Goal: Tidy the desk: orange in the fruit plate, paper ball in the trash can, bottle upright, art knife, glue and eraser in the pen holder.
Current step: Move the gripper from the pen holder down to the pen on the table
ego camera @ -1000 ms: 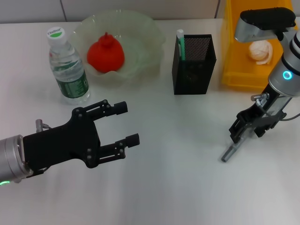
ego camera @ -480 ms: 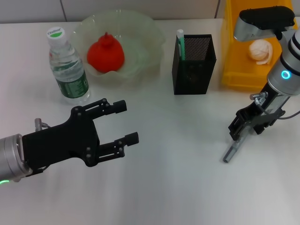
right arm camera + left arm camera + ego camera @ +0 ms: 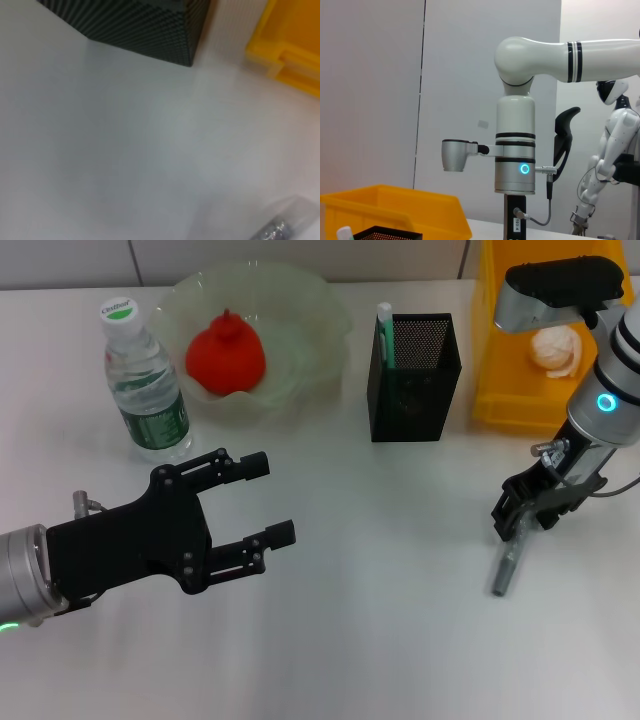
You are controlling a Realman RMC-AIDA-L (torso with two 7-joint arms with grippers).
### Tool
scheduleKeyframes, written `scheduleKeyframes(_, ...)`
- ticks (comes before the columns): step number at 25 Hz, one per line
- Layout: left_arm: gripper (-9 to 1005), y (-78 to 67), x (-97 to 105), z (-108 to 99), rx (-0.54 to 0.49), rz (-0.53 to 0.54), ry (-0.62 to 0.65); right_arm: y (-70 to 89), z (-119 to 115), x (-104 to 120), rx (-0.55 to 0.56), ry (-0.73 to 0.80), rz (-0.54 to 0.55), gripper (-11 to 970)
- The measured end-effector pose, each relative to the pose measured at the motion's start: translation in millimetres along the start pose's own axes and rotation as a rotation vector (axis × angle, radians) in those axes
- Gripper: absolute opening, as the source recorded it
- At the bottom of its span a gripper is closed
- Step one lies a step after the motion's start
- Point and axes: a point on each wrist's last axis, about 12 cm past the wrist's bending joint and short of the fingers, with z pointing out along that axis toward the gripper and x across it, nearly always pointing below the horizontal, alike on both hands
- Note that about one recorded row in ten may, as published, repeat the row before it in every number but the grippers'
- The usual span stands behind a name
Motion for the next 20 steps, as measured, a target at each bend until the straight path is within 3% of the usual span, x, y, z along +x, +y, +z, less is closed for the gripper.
scheduleKeyframes(4, 739, 0.0, 0.0, 0.0, 0.000, 0.000, 0.000, 0.2, 0.2, 0.1, -0.001, 0.001, -0.002, 589)
scheduleKeyframes(11, 739, -0.3, 0.2, -0.6, -0.001, 0.000, 0.001, 0.0, 2.3, 1.5, -0.004, 0.010, -0.002, 408)
scheduleKeyframes(20, 739, -1.1, 0.6, -2.0, -0.003, -0.002, 0.000, 0.0, -0.9, 2.4, 0.005, 0.012, -0.023, 293)
